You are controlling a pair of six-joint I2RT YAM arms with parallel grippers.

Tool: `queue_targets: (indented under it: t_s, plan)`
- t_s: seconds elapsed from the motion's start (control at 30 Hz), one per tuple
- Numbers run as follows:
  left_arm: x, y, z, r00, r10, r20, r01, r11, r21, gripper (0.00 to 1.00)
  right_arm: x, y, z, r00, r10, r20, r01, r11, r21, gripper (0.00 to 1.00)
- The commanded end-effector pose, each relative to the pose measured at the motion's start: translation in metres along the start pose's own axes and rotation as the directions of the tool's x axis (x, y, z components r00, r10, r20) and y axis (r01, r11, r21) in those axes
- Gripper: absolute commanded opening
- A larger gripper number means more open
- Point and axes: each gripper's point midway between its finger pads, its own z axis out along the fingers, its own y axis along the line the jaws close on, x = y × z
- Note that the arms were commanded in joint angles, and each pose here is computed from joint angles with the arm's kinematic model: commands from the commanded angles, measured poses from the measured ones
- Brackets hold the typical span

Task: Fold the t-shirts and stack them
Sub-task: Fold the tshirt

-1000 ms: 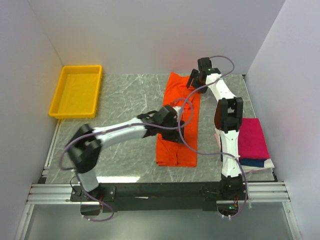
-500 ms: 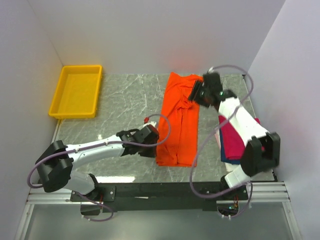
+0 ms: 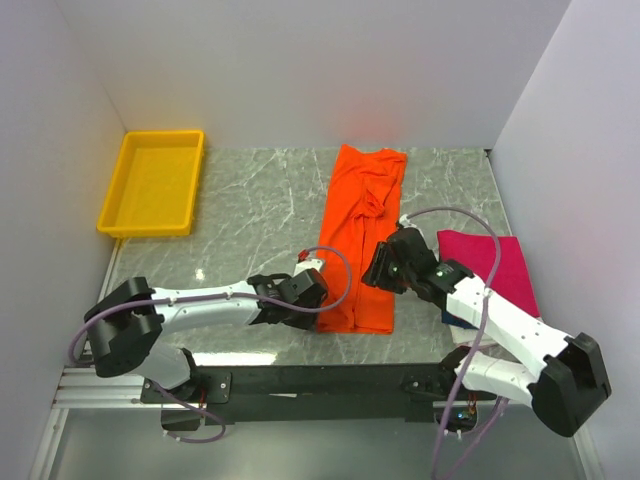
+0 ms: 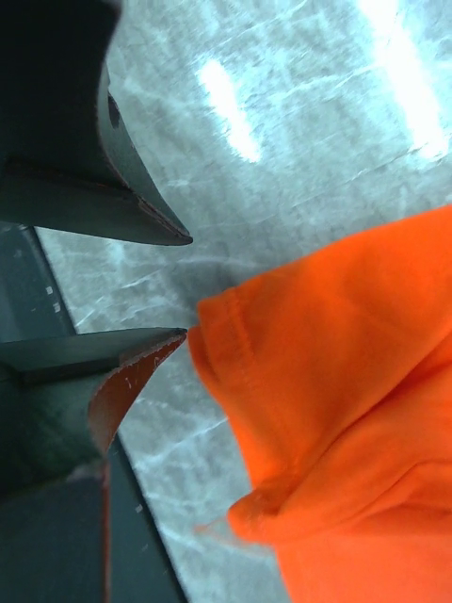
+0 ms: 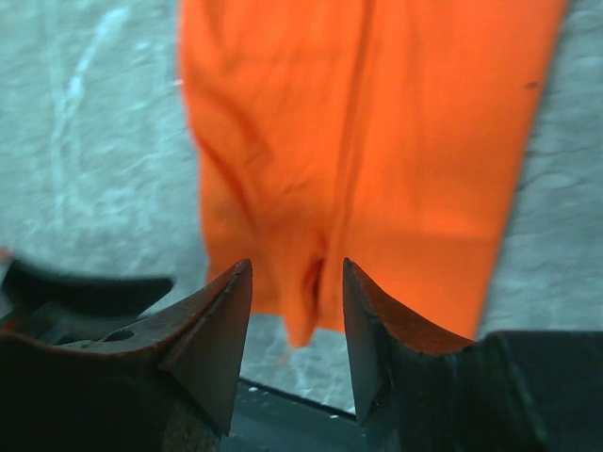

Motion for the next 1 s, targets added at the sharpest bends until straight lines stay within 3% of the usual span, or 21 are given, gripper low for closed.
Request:
queue_targets:
  t_s: [0.0, 0.2, 0.73, 0.97]
  plan:
    - [-0.019, -0.006, 0.003, 0.997, 0.02, 0.08, -0.019, 1.0, -0.01, 0.46, 0.002, 0.017, -0.008, 0.999, 0.022, 0.045, -0.02, 0.999, -0.042, 0.5]
    - [-0.023, -0.021, 0.002, 0.994, 0.017, 0.106, -0.026, 0.997, 0.078, 0.47, 0.031, 0.016, -0.001, 1.0, 0.009, -0.005, -0.01, 1.0, -0.026, 0.46]
    - [-0.008, -0.024, 0.02, 0.996, 0.065, 0.063, -0.071, 0.994, 0.086, 0.45, 0.055, 0.023, 0.008, 0.999, -0.021, -0.043, 0.021, 1.0, -0.006, 0.38]
    - [0.002, -0.018, 0.027, 0.997, 0.067, 0.042, -0.07, 0.995, 0.07, 0.34, 0.061, 0.027, 0.012, 0.997, -0.047, -0.058, 0.048, 0.999, 0.008, 0.37]
